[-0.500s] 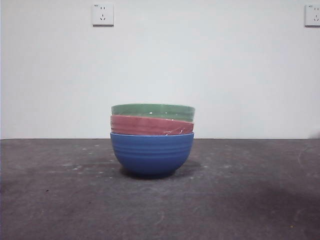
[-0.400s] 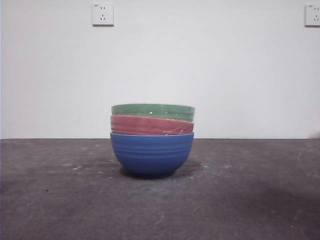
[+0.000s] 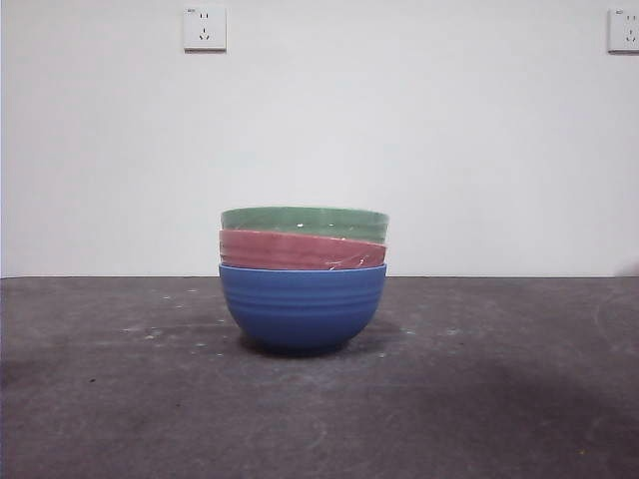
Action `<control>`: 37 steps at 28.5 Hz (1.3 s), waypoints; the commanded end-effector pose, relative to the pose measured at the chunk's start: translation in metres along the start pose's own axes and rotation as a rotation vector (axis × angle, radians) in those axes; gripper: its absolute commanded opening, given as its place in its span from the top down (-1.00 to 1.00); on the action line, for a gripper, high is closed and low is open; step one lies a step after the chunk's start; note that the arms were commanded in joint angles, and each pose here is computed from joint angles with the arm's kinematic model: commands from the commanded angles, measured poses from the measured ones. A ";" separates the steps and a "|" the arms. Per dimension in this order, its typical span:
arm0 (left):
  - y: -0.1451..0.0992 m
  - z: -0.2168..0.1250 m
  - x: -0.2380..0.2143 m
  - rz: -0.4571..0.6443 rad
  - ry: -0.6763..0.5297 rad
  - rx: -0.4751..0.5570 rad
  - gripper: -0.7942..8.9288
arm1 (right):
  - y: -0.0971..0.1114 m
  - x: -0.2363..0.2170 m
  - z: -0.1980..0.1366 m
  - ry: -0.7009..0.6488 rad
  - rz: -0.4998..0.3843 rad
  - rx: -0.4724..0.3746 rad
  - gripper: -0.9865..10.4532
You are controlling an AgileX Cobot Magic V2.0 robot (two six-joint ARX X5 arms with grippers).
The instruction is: Pick up the green bowl on the top,put the green bowl on the left,pick up the red bowl in the middle,put the red bowl on the right
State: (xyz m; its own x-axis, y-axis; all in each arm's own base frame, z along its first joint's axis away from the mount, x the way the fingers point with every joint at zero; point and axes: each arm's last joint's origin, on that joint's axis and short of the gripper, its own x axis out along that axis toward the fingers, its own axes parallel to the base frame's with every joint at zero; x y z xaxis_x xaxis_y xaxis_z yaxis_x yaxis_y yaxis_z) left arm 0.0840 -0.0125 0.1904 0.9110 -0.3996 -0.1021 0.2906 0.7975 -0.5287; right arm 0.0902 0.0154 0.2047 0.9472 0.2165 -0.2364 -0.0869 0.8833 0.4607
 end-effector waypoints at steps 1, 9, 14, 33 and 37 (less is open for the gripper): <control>-0.006 0.010 -0.002 0.002 -0.003 -0.002 0.85 | 0.010 -0.003 0.019 0.007 0.007 -0.026 0.85; -0.032 0.053 0.000 -0.051 0.025 0.144 0.85 | 0.041 0.000 0.074 0.090 0.061 -0.164 0.84; -0.048 0.086 0.008 -0.066 0.059 0.214 0.85 | 0.056 0.010 0.102 0.162 0.100 -0.287 0.84; -0.072 0.132 0.096 -0.301 0.595 0.379 0.11 | 0.068 0.062 0.120 0.458 0.310 -0.469 0.38; -0.092 0.119 0.126 -0.318 0.675 0.426 0.12 | 0.067 0.067 0.118 0.478 0.305 -0.455 0.38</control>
State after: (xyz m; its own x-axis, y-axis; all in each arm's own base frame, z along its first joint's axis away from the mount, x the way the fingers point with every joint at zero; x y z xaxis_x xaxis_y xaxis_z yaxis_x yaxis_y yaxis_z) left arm 0.2067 -0.0806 0.3260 0.4395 -0.7047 -0.5570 0.7021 0.6563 -0.2763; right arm 0.1840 0.0397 0.3198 0.6324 0.5420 -0.5535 -0.5367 0.8218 0.1914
